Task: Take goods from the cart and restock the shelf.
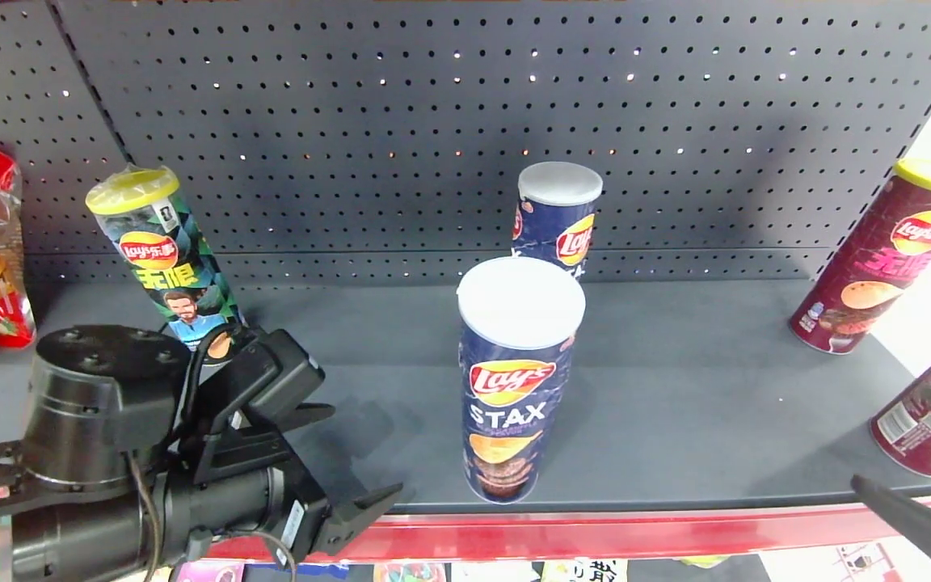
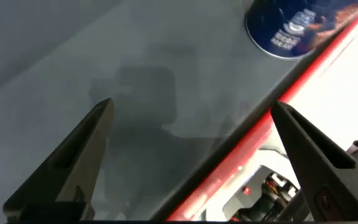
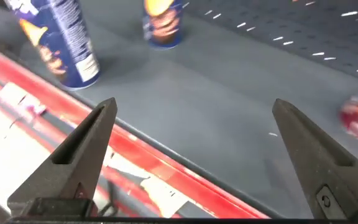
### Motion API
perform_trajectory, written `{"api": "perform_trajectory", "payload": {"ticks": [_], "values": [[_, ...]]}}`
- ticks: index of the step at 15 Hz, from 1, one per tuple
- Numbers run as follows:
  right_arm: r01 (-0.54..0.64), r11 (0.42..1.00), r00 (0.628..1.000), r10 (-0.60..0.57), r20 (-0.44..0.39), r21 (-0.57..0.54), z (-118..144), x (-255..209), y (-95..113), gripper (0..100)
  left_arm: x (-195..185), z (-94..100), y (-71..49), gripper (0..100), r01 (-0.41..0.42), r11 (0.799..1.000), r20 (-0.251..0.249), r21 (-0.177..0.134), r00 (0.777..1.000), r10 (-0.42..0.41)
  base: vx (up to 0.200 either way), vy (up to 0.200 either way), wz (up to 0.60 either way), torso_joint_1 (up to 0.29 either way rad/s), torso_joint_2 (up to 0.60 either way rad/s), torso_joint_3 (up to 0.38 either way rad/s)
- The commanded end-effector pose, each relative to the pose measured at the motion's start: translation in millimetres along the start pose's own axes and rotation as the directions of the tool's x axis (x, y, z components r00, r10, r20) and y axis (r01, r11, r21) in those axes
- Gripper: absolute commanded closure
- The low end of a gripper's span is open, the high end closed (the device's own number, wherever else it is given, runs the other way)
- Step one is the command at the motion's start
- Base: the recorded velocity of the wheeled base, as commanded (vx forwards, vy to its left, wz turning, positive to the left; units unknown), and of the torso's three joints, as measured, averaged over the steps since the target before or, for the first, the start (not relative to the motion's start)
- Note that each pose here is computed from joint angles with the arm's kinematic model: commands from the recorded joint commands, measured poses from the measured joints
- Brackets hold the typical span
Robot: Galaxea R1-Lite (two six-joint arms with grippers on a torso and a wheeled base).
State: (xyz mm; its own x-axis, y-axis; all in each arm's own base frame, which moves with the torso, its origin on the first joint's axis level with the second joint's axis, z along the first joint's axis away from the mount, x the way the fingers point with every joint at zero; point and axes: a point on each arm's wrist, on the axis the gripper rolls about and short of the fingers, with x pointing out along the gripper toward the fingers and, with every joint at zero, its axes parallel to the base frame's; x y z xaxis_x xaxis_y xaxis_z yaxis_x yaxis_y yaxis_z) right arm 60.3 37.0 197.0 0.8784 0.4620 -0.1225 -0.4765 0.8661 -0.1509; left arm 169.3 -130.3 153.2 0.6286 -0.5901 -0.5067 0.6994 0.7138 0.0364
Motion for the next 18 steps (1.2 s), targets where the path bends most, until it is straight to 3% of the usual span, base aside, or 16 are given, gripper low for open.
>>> {"api": "perform_trajectory", "payload": {"ticks": [1,6,18], "values": [[0.063,0.998,0.995,-0.064,0.079,0.014,1,-19,-4,0,11,3.2,1.1,0,0.002,1.000,-0.018,-0.001,1.000,-0.002,0.000,0.000,0.00,0.000,0.00,0.000],[0.305,0.947,0.944,-0.314,0.099,0.099,-1,-34,-14,0,22,7.0,-6.7,0,0.039,0.999,-0.029,0.015,0.999,-0.039,0.000,0.000,0.00,0.000,0.00,0.000],[0.363,0.925,0.923,-0.374,0.095,0.114,-2,-36,-15,0,48,22.5,-7.2,0,0.048,0.999,-0.029,0.022,0.998,-0.048,0.000,0.000,0.00,0.000,0.00,0.000]]}}
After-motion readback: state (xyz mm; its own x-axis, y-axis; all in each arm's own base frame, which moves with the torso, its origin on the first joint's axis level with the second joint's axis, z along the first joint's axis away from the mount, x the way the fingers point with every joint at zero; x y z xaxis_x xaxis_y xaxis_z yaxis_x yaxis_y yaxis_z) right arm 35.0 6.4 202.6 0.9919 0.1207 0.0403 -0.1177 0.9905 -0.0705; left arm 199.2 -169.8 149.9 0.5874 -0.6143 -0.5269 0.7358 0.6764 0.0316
